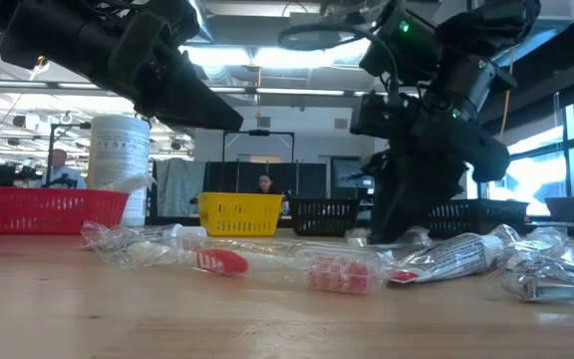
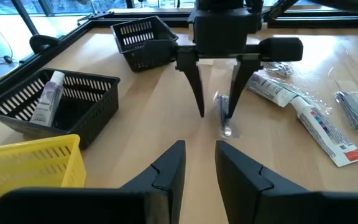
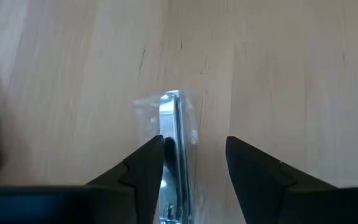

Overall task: Pick & Place Travel size toiletries
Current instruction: Put the nail cutter into the yellow bin

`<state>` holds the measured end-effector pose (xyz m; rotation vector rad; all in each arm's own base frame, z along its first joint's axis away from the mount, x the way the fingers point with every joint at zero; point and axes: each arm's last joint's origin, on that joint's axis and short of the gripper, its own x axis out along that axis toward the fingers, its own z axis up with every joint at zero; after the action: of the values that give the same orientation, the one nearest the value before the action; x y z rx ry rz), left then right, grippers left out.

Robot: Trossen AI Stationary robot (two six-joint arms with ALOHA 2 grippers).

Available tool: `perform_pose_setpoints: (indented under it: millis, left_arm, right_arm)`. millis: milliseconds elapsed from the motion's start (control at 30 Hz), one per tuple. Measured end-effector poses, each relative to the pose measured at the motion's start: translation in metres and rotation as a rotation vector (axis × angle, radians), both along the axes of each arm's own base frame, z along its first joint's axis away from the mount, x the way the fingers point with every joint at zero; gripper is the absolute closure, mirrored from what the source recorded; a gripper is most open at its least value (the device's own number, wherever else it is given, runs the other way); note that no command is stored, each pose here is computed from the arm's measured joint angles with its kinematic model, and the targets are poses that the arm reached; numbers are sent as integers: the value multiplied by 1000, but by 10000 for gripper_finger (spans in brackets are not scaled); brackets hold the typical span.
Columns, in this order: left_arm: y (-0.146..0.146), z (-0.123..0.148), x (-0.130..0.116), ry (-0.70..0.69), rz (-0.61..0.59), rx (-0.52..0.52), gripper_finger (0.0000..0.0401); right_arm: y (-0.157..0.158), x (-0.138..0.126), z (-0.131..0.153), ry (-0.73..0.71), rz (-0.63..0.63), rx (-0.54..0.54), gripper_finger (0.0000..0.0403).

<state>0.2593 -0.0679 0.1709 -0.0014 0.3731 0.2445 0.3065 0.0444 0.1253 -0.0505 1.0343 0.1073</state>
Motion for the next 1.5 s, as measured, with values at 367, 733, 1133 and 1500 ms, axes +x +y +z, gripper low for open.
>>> perform_pose_setpoints:
  millis: [367,733,1133,1500]
  left_arm:
    - [0,0,0,0,-2,-1,317]
    - [4,2,2,-26,28,-2,317]
    - [31,2,9,-10,-35,-60,317]
    - [51,-20,23,34,-29,-66,317]
  right_arm:
    - [1,2,-8,3,32,-21,265]
    - [0,3,-8,-5,31,-18,345]
    - [-5,13,-1,-118,38,34,323]
    - [-31,24,8,-254,-35,31,348]
